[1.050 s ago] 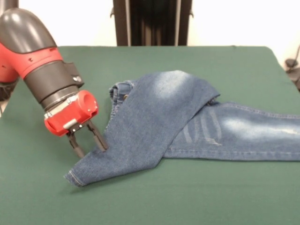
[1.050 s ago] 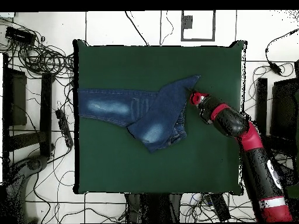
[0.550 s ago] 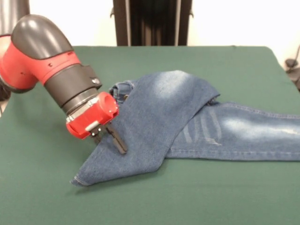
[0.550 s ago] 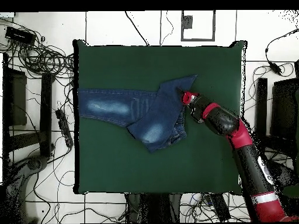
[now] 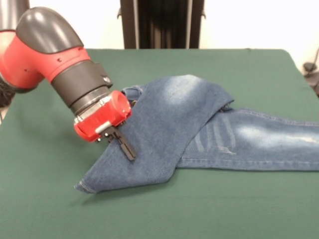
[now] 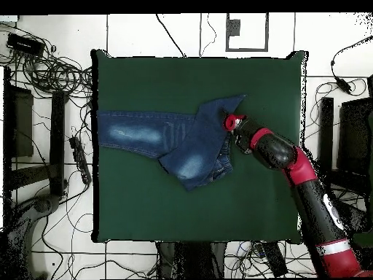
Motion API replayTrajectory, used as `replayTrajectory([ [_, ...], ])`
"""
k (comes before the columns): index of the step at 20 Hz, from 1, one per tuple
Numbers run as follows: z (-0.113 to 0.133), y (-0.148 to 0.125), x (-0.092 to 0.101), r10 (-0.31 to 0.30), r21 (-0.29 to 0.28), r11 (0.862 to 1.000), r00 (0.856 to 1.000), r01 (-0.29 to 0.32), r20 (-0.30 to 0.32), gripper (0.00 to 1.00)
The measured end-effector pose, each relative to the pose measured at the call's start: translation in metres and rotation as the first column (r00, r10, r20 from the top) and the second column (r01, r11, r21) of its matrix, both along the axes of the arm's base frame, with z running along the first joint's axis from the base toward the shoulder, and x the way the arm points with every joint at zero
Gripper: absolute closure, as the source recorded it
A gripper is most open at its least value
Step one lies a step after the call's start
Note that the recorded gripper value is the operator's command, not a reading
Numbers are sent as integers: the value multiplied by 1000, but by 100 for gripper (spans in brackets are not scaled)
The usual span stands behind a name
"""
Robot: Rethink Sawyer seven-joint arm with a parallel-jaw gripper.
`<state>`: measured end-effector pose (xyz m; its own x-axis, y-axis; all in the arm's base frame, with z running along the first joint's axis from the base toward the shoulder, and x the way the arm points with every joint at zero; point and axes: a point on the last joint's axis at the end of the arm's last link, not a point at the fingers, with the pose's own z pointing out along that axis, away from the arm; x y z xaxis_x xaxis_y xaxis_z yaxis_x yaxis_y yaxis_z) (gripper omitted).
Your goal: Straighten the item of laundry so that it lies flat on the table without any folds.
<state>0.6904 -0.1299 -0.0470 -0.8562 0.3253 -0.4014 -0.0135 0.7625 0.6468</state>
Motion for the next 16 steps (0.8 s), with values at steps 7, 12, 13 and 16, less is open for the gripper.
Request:
replayTrajectory([
  [7,26,0,2,44,-109,993,998,-39,40,100],
  [12,43,19,-10,80,-250,966,995,-64,56,100],
  [13,45,23,-12,82,-267,962,995,-64,57,100],
  [16,56,55,-26,76,-337,940,996,-55,49,100],
])
